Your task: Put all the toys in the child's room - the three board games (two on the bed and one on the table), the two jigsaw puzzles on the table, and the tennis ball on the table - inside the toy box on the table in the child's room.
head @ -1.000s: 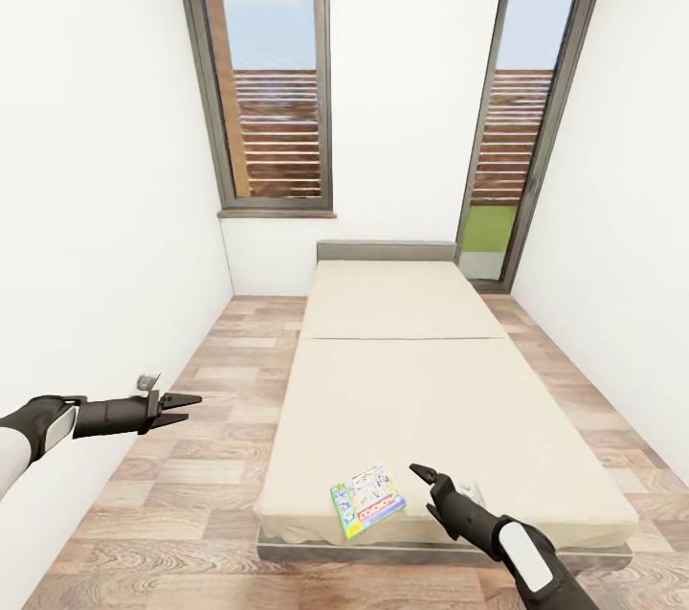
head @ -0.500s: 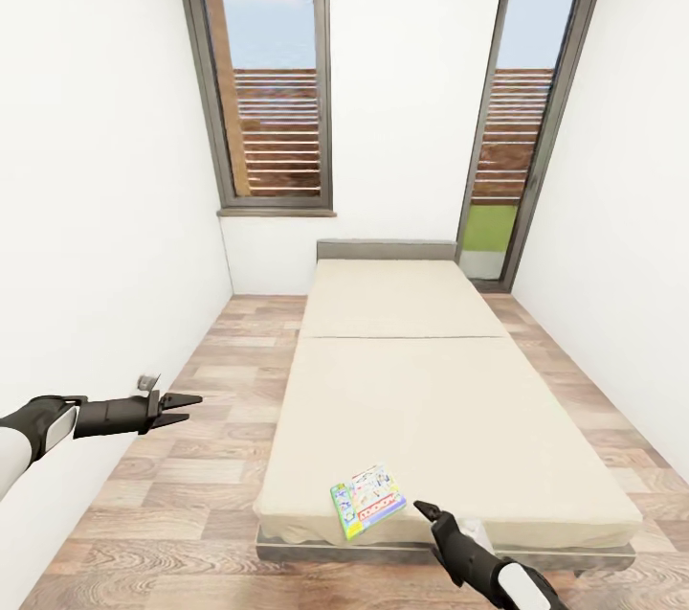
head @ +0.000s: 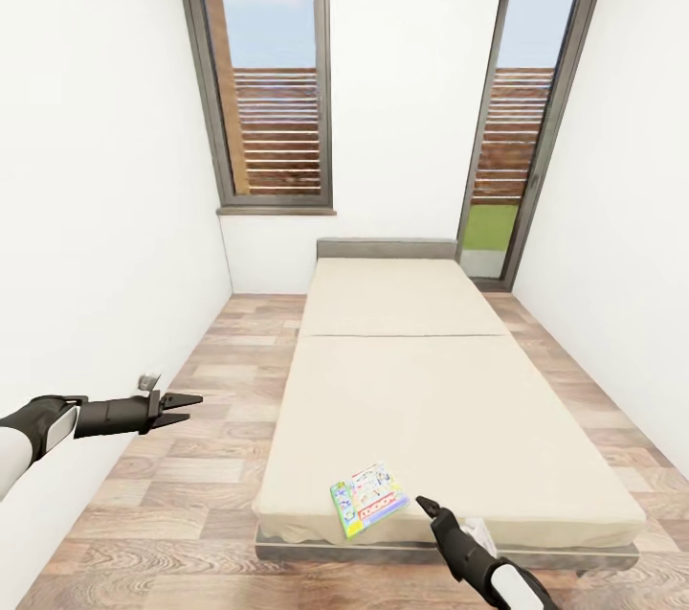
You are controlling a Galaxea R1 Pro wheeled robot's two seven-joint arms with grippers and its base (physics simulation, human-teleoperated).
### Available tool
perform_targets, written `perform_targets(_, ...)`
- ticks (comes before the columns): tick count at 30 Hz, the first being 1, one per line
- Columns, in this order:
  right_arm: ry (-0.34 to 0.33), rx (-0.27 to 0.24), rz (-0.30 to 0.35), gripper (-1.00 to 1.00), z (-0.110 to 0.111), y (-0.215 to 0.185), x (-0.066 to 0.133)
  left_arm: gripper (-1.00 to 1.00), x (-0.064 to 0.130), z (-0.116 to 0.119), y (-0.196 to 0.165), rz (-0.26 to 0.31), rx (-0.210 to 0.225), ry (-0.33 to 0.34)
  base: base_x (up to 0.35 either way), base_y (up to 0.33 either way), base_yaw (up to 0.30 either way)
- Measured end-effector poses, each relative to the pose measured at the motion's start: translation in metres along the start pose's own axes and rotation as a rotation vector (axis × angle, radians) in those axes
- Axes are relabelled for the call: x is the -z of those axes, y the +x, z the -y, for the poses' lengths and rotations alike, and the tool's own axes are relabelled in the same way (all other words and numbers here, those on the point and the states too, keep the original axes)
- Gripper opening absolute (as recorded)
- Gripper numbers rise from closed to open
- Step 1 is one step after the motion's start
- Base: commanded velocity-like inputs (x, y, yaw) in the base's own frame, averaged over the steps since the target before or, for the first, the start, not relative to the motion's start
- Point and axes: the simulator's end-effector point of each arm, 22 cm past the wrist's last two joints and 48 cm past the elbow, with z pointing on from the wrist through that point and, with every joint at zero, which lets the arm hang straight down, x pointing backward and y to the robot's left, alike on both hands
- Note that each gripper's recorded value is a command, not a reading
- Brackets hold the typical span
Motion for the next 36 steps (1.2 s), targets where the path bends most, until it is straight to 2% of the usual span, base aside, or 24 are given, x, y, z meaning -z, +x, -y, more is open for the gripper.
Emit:
perform_targets(8,-0.018,-0.022,-0.013,1.0,-0.002,0.011,-0.01,1.0,-0.005,-0.007,0.002,0.001,0.003,0.002,0.0,0.0,0.0)
perform_targets(13,-0.038,-0.079,-0.029,1.0,-0.005,0.019,-0.017,1.0,-0.008,-0.012,0.003,0.004,0.005,0.005,0.0,0.0,0.0)
perform_targets(16,-0.045,-0.095,-0.043,1.0,-0.006,0.026,-0.021,1.0,-0.01,-0.014,0.005,0.003,0.008,0.009,0.0,0.0,0.0)
perform_targets(19,-0.049,-0.107,-0.052,1.0,-0.006,0.03,-0.024,1.0,-0.011,-0.008,0.006,0.001,0.016,0.048,0.0,0.0,0.0)
perform_targets(24,-0.063,-0.129,-0.055,1.0,-0.006,0.034,-0.03,1.0,-0.01,0.021,0.007,-0.001,0.027,0.201,0.0,0.0,0.0)
perform_targets(26,-0.07,-0.14,-0.056,1.0,-0.007,0.036,-0.032,1.0,-0.01,0.024,0.008,0.0,0.029,0.226,0.0,0.0,0.0)
perform_targets(36,-0.088,-0.184,-0.058,1.0,-0.004,0.042,-0.043,1.0,-0.016,0.015,0.012,0.002,0.029,0.235,0.0,0.0,0.0)
